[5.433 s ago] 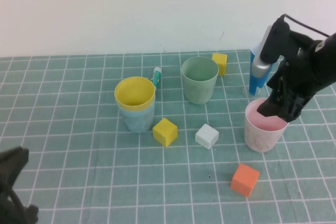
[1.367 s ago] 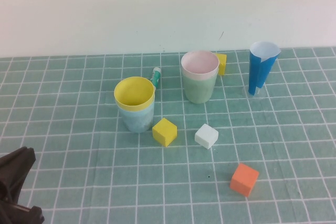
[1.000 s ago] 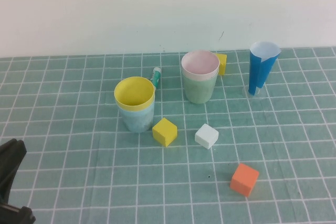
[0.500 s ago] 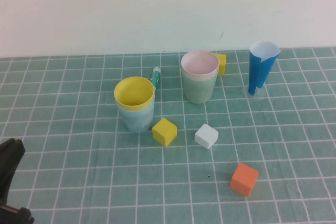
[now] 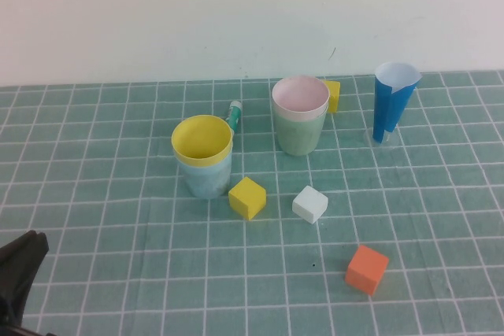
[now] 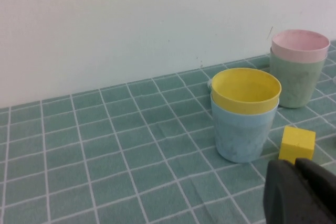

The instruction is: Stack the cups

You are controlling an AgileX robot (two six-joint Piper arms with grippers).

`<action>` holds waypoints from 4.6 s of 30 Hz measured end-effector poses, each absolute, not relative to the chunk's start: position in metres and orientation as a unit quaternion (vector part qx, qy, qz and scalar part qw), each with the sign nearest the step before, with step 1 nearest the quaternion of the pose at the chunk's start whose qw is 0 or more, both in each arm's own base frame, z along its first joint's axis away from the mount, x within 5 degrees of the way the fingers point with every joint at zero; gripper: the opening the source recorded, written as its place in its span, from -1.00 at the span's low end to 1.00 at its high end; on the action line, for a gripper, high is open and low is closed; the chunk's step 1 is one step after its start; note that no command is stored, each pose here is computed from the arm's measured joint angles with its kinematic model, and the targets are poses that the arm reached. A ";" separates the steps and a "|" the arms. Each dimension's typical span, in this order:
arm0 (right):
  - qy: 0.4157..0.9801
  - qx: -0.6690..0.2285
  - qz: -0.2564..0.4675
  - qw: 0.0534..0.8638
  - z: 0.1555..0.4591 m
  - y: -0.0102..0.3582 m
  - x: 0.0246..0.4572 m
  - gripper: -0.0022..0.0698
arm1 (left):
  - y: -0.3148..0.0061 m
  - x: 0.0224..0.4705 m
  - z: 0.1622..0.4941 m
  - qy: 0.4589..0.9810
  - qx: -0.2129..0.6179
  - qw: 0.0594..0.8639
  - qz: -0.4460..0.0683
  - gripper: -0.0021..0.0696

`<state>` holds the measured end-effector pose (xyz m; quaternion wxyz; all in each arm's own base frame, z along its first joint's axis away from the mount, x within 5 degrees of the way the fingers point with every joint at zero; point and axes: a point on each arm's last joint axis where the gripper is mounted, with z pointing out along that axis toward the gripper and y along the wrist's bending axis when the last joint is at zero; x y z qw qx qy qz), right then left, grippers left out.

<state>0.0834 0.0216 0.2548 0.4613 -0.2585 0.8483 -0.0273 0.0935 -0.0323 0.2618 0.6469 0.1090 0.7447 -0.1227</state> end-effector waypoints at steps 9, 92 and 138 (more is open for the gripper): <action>0.848 -0.258 -0.026 0.462 0.255 0.022 0.083 -0.94 | -0.032 0.093 0.258 0.758 0.111 0.632 -0.118 -0.95; 0.842 -0.283 -0.053 0.457 0.254 0.019 0.082 -0.94 | -0.009 0.052 0.176 0.794 -0.031 0.595 -0.120 -0.95; 0.809 -0.078 -0.085 0.576 0.170 -0.003 0.051 -0.95 | -0.009 0.052 0.176 0.794 -0.027 0.596 -0.117 -0.95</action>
